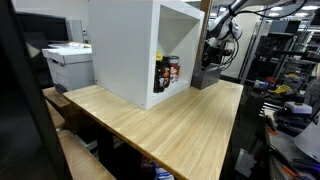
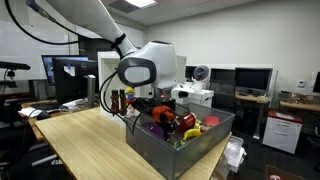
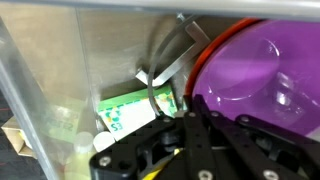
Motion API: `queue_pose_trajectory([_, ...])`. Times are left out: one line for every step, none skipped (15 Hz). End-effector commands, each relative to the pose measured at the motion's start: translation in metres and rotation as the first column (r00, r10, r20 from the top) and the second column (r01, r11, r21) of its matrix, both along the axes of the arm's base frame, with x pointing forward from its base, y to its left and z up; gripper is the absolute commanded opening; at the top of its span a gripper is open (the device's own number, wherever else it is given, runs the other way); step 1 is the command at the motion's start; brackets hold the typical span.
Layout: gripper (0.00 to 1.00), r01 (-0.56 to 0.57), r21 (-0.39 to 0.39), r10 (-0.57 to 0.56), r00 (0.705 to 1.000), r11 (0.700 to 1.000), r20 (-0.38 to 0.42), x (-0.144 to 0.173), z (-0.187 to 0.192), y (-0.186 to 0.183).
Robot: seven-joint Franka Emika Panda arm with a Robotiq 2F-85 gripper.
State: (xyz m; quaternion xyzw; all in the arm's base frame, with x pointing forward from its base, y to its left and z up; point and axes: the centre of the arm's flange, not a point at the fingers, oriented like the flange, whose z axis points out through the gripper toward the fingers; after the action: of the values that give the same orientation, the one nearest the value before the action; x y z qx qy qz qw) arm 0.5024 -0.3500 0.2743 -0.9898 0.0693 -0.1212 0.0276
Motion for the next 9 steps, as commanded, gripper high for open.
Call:
queue_pose_trajectory([0.01,-0.026,-0.001,0.026,0.999,1.000,0.018,-0.015,0.004,0.009])
queue_pose_trajectory([0.01,-0.028,0.000,0.028,0.999,1.000,0.019,-0.017,0.004,0.010])
queue_pose_trajectory([0.01,-0.028,-0.004,0.028,0.999,1.000,0.021,-0.018,0.004,0.011])
queue_pose_trajectory([0.01,-0.028,-0.006,0.028,0.999,1.000,0.023,-0.020,0.005,0.012])
queue_pose_trajectory([0.01,-0.028,-0.010,0.028,0.999,1.000,0.025,-0.021,0.006,0.013])
queue_pose_trajectory([0.01,-0.026,-0.015,0.026,0.999,1.000,0.027,-0.023,0.007,0.014])
queue_pose_trajectory([0.01,-0.027,-0.019,0.027,0.999,0.999,0.029,-0.025,0.007,0.015])
queue_pose_trajectory([0.01,-0.025,-0.023,0.026,0.999,0.999,0.030,-0.026,0.008,0.016])
queue_pose_trajectory([0.01,-0.024,-0.026,0.025,0.999,0.999,0.032,-0.028,0.008,0.017])
